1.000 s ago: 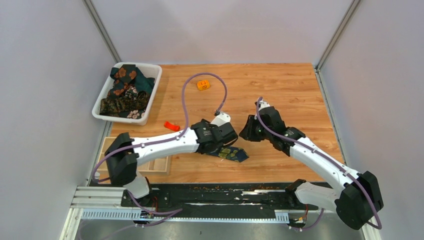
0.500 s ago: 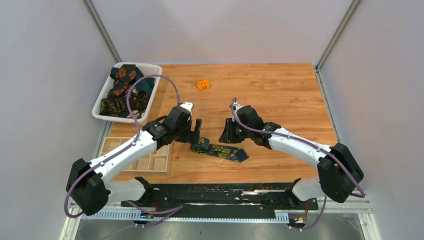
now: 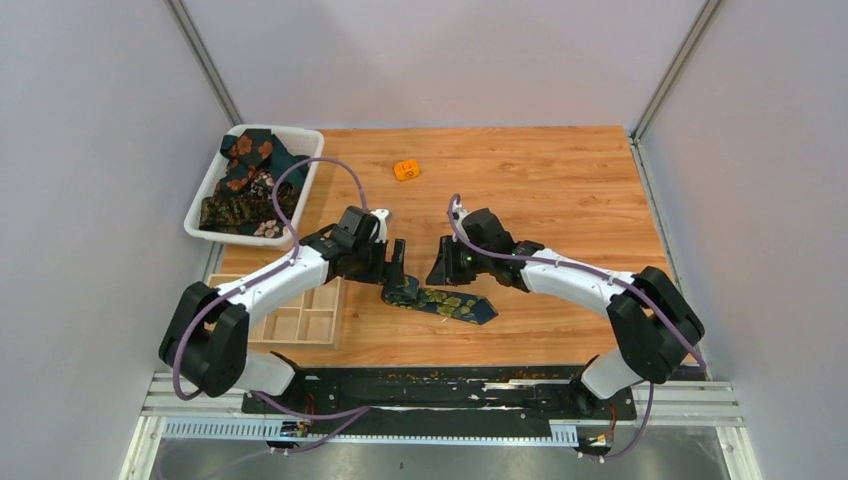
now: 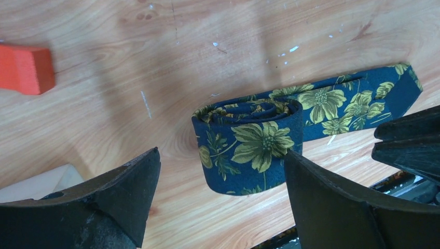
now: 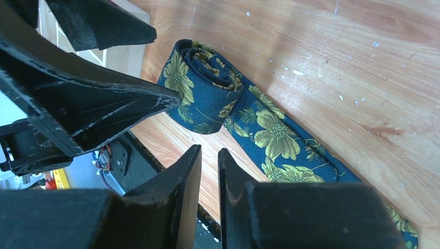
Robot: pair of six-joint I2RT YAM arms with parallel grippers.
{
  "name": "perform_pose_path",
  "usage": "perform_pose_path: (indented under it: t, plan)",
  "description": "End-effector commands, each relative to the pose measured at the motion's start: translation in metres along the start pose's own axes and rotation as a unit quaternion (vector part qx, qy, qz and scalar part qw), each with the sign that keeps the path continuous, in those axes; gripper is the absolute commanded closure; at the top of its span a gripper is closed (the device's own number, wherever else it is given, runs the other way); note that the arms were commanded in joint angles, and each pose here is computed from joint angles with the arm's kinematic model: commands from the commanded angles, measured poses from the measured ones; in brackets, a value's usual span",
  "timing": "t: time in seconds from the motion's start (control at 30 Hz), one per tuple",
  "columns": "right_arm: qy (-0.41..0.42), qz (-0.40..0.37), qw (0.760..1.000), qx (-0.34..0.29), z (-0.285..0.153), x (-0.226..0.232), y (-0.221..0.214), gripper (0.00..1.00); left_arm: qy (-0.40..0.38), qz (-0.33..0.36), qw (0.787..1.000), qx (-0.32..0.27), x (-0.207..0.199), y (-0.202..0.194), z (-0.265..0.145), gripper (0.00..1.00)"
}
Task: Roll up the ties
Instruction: Roll the tie at the center of the board.
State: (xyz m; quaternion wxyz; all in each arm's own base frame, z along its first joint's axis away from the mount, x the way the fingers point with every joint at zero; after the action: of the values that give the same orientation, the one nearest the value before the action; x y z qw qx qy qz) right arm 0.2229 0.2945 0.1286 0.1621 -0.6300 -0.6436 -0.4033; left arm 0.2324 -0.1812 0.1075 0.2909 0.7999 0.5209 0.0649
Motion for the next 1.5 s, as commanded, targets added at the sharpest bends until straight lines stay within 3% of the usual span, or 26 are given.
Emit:
perform_pose_path:
  t: [0.0,0.47,0.7,0.8,0.93,1.07,1.47]
  plan:
    - [0.038,-0.012,0.999,-0.015,0.002,0.022,0.012,0.81,-0.043,0.004,0.999,0.004,-0.004,-0.002,0.015,0.06]
    - [0.026,-0.006,1.000,-0.010,0.009,0.011,0.007,0.81,-0.074,-0.027,0.996,0.037,-0.009,-0.022,0.037,0.16]
    - [0.012,-0.001,1.000,-0.011,0.013,0.000,0.003,0.78,-0.077,-0.043,0.995,0.040,-0.011,-0.029,0.039,0.36]
    - [0.012,0.002,1.000,-0.009,0.014,-0.002,0.000,0.72,-0.040,-0.029,0.998,0.045,-0.009,-0.027,0.034,0.38]
    - [0.008,0.001,1.000,-0.016,0.012,-0.003,0.001,0.53,0.033,-0.005,0.997,0.066,-0.004,-0.019,0.023,0.41]
    - [-0.016,-0.004,0.999,-0.035,0.002,-0.006,0.005,0.41,0.112,0.021,0.990,0.085,0.002,-0.014,0.013,0.42]
    - [-0.137,0.018,0.983,-0.118,-0.048,-0.042,0.018,0.33,0.294,0.116,0.938,0.142,-0.002,-0.003,0.012,0.41]
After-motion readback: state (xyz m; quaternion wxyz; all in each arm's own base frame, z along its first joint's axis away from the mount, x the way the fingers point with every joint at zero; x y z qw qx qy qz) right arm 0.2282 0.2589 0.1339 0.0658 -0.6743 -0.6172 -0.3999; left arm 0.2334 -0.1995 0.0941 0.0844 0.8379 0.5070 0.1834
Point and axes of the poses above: each gripper's point midway between its finger pads, its own z axis out along the fingers, its own x axis along the line the jaws close on, y = z × x, the point moved 4 cm from there along -z, back along the fingers, and after that the axes turned 12 degrees about z, right-handed, at the moved point
